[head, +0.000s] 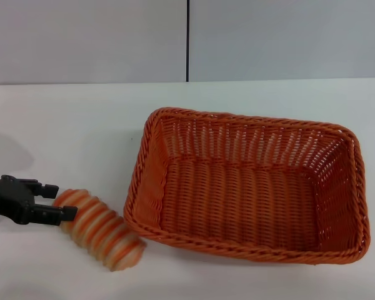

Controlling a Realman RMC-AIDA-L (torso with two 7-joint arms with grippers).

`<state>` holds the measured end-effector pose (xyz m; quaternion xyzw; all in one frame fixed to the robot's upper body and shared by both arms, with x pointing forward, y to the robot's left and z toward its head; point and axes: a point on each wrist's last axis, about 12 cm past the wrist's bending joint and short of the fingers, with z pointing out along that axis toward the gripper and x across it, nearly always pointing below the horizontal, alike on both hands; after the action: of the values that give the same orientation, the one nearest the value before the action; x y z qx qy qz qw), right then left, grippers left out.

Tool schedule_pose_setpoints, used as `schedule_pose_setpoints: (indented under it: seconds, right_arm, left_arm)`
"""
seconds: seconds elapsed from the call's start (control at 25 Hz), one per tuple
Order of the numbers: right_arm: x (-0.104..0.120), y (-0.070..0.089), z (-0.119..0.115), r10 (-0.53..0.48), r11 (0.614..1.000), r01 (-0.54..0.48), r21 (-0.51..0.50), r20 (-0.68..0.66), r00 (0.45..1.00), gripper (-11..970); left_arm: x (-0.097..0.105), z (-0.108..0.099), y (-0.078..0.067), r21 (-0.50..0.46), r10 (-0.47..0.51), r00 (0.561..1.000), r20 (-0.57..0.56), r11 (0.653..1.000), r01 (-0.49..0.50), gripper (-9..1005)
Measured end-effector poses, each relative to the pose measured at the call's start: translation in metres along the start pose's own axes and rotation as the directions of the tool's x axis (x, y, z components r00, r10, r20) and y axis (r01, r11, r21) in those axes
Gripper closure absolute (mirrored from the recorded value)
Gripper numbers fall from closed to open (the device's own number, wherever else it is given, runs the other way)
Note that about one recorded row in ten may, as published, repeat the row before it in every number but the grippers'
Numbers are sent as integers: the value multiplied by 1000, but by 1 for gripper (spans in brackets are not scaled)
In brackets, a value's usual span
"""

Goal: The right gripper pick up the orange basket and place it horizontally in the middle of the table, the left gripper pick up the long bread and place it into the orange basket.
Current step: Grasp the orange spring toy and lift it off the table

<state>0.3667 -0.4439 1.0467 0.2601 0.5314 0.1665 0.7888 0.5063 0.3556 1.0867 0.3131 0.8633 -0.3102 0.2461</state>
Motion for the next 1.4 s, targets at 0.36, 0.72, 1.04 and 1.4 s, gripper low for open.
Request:
schedule_pose_setpoints:
  seconds: [0.36, 0.72, 1.04, 1.4]
  right_arm:
    - [-2, 1, 0, -1, 1000, 1, -14, 15, 1000, 535]
    - [-2, 1, 1, 5, 1000, -5, -15, 17, 1000, 534]
    - [-3, 2, 1, 10, 1000, -10, -16, 19, 1000, 535]
    - [-3, 1, 2, 20, 1000, -19, -15, 24, 1000, 536]
  left_arm:
    - [2, 1, -1, 8, 4, 1000, -2, 1000, -4, 184]
    - [4, 1, -2, 13, 0, 1000, -2, 1000, 0, 185]
    - [5, 1, -1, 14, -6, 1000, -3, 1000, 6, 185]
    - [4, 3, 0, 4, -3, 1000, -10, 1000, 3, 518]
